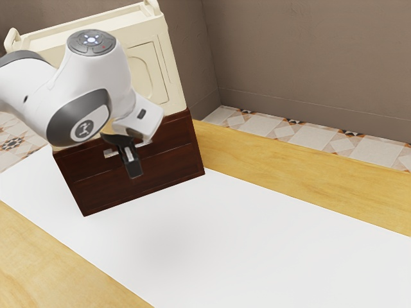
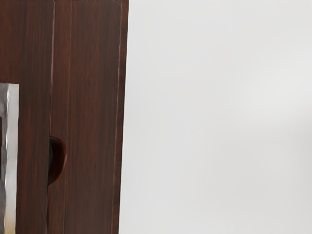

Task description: Pull the drawer handle with one arm to open the drawer

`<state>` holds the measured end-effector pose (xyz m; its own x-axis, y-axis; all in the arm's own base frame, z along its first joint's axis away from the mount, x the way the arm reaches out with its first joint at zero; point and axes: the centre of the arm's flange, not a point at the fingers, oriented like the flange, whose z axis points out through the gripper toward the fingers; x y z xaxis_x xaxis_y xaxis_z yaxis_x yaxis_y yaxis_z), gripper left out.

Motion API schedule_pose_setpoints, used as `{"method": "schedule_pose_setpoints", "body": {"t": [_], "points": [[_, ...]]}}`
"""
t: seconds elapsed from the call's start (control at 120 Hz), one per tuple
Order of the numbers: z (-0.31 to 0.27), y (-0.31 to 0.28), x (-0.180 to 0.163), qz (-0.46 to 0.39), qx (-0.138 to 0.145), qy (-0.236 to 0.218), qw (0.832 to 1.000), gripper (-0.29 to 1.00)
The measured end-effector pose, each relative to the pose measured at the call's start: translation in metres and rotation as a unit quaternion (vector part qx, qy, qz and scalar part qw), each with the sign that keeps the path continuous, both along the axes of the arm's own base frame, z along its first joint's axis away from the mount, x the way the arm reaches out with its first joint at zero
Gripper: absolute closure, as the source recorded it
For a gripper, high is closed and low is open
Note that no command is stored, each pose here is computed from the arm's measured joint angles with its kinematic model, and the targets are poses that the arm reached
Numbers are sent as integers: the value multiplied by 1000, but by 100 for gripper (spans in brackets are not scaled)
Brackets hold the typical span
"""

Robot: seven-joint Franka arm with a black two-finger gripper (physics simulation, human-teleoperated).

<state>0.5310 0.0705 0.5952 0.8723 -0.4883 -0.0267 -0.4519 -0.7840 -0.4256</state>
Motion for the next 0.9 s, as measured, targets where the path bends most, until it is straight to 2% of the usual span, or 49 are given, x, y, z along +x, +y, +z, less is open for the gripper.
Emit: {"method": "schedule_pose_setpoints", "body": {"t": [0.733,0.9], "points": [[-16,44,23,-9,31,-41,999,13],[-24,47,27,-11,32,-40,999,18]]}}
